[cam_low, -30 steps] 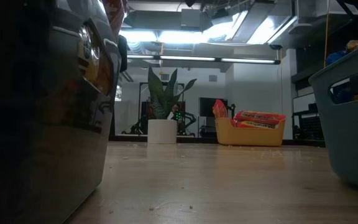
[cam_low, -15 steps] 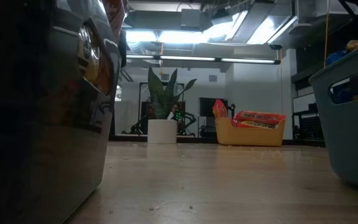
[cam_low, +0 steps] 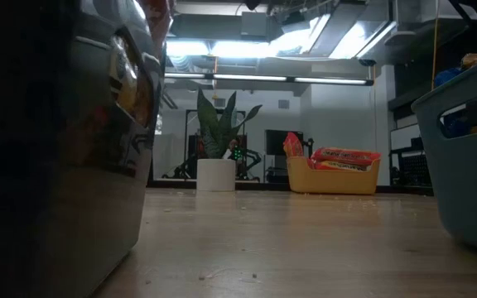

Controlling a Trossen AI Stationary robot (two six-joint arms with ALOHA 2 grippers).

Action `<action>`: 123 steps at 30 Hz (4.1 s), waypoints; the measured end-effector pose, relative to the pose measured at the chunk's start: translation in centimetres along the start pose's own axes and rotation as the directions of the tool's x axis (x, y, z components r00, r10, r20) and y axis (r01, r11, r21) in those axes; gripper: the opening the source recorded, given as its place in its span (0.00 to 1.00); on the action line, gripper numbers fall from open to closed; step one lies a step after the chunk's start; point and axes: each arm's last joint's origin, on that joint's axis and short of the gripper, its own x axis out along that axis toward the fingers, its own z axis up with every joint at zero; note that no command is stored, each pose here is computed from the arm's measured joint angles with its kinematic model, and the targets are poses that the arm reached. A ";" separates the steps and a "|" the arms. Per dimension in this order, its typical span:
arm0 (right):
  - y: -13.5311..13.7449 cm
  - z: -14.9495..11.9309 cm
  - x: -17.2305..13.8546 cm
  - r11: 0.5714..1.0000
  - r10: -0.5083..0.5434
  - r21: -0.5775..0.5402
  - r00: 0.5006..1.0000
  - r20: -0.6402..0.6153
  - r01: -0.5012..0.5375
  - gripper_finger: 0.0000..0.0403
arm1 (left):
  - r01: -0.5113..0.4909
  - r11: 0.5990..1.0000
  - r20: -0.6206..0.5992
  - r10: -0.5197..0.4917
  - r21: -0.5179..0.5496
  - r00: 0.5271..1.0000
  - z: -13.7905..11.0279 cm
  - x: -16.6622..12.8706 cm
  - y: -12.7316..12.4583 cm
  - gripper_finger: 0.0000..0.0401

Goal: Sort Maruchan noodles
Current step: Put the red noodle pack into the black bin, then return to Home Position

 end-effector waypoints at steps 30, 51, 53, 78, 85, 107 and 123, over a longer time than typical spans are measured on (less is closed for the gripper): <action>-1.3 1.5 -2.0 0.999 -0.043 -0.014 0.999 0.021 0.043 0.44 | -0.019 1.000 -0.049 0.020 0.016 0.999 -0.5 0.0 0.2 0.00; 4.1 8.8 -17.2 0.981 0.126 -0.158 0.988 0.092 -0.111 0.44 | 0.066 0.998 -0.030 -0.066 0.000 0.997 -0.1 0.0 -0.2 0.00; 5.7 8.9 -20.3 0.952 0.169 -0.275 0.980 0.100 -0.136 0.44 | 0.063 0.998 -0.029 -0.063 0.000 0.998 -0.1 0.0 -0.2 0.00; 16.5 -12.9 -42.0 0.790 -0.203 -0.301 0.692 0.693 0.534 0.44 | 0.336 0.937 -0.032 -0.335 0.095 0.942 0.5 -0.2 -1.2 0.00; 6.9 -20.3 -35.8 0.829 -0.036 -0.272 0.534 0.845 0.488 0.44 | 0.332 0.933 -0.085 -0.323 0.140 0.943 -1.3 0.8 -0.9 0.00; 6.2 -30.6 -37.6 0.791 0.093 -0.233 0.265 0.960 0.566 0.44 | 0.419 0.899 -0.041 -0.418 0.123 0.908 -6.6 3.4 0.3 0.00; 2.0 -31.6 -33.6 0.857 0.228 -0.384 0.415 0.881 0.344 0.44 | 0.571 0.821 -0.119 -0.568 -0.012 0.814 -12.0 4.9 1.2 0.00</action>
